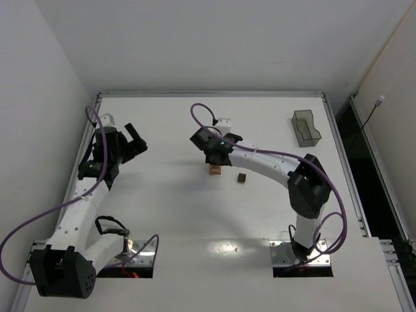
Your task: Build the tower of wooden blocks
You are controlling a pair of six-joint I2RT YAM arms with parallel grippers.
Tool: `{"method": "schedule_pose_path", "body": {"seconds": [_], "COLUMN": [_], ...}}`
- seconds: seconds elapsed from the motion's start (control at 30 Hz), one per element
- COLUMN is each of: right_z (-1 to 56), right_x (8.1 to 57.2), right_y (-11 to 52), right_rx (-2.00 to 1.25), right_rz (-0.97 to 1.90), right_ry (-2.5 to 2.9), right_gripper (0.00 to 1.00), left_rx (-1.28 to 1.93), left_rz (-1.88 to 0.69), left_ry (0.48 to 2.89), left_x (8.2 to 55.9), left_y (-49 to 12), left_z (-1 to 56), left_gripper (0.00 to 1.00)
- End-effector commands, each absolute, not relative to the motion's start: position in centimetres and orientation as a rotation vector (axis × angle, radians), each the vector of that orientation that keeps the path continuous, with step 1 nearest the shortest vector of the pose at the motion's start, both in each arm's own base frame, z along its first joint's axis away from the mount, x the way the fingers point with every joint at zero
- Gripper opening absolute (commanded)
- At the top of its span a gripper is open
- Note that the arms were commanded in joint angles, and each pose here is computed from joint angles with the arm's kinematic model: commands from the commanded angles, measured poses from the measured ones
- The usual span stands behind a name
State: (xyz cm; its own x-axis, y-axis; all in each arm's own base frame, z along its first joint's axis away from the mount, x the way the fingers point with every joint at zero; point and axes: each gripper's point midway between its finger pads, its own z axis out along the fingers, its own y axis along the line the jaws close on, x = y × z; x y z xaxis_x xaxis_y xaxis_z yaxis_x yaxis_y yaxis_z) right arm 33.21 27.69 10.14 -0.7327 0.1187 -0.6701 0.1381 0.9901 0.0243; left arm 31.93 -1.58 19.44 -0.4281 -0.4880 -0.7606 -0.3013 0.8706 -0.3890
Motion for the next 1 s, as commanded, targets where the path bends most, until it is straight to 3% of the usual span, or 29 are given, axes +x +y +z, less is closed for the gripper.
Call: {"method": "schedule_pose_path", "body": {"seconds": [0.0,0.97], "right_z": [10.6,9.1], "right_x": [33.6,34.9], "right_y": [27.9,28.9], "right_rx": [0.191,0.072], "right_rz": [-0.006,0.008], "right_ry": [2.395,2.394], "right_gripper": [0.00,0.00], "left_rx": [-0.558,-0.555], "left_rz": [-0.270,-0.276], "left_ry": [2.001,2.012], "left_x": [32.6,32.7], "left_y": [-2.0,-2.2], "left_z": [20.8,20.0], "left_gripper": [1.00,1.00]}}
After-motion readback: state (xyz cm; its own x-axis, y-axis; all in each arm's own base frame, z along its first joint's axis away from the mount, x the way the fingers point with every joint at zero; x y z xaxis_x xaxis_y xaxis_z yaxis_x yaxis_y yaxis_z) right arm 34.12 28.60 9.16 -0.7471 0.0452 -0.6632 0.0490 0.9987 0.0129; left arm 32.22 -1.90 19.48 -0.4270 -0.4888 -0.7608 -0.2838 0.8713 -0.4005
